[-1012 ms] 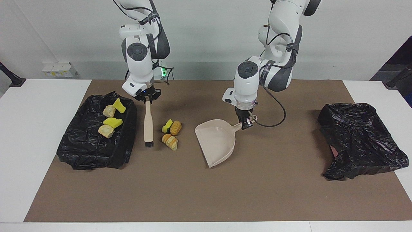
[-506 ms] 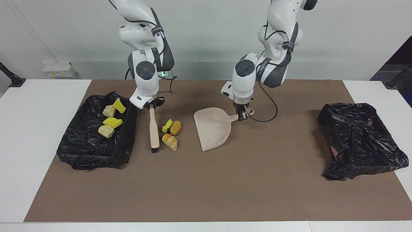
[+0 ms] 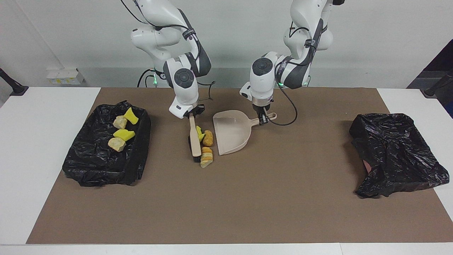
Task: Sweep and dump trash in bin
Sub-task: 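Sweep the bread and sponge into the dustpan with the right gripper's brush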
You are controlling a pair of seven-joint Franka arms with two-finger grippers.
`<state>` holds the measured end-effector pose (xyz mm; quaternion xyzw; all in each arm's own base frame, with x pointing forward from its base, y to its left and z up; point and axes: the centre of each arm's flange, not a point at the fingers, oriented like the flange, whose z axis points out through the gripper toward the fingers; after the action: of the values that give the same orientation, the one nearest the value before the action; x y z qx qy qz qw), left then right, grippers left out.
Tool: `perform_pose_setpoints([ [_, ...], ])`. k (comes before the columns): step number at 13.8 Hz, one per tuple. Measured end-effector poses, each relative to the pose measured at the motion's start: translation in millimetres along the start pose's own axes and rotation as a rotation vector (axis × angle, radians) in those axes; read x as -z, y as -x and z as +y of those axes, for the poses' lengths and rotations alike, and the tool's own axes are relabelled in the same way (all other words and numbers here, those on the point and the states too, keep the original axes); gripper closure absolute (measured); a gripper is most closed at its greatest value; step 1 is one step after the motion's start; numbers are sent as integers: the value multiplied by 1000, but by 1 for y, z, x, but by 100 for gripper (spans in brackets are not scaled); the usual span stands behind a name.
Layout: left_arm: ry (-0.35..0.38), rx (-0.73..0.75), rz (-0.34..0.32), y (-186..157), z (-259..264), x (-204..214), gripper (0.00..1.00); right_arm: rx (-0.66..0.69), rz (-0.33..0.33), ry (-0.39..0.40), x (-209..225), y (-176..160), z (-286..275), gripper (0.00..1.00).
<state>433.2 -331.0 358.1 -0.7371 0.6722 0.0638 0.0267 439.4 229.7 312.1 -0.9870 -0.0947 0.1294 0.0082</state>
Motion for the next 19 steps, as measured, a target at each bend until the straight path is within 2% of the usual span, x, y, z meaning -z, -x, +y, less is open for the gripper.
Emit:
perform_pose_setpoints([
  [4,7,19,-3,8,-6,-3,69,-51,-3,-225,9,0,-58,73],
  [5,9,29,-2,12,-9,-3,69,-57,-2,-256,16,-1,-65,73],
  [10,12,156,7,30,-25,-6,69,-42,-11,-262,79,12,-56,73],
  [11,12,186,8,33,-27,-6,69,-40,11,-230,92,15,-43,73],
  [13,13,217,9,37,-30,-6,69,13,66,-106,106,12,-25,73],
  [15,14,225,8,37,-30,-6,69,130,86,18,103,2,-16,73],
  [19,16,242,8,42,-33,-7,69,283,77,250,80,-58,5,73],
])
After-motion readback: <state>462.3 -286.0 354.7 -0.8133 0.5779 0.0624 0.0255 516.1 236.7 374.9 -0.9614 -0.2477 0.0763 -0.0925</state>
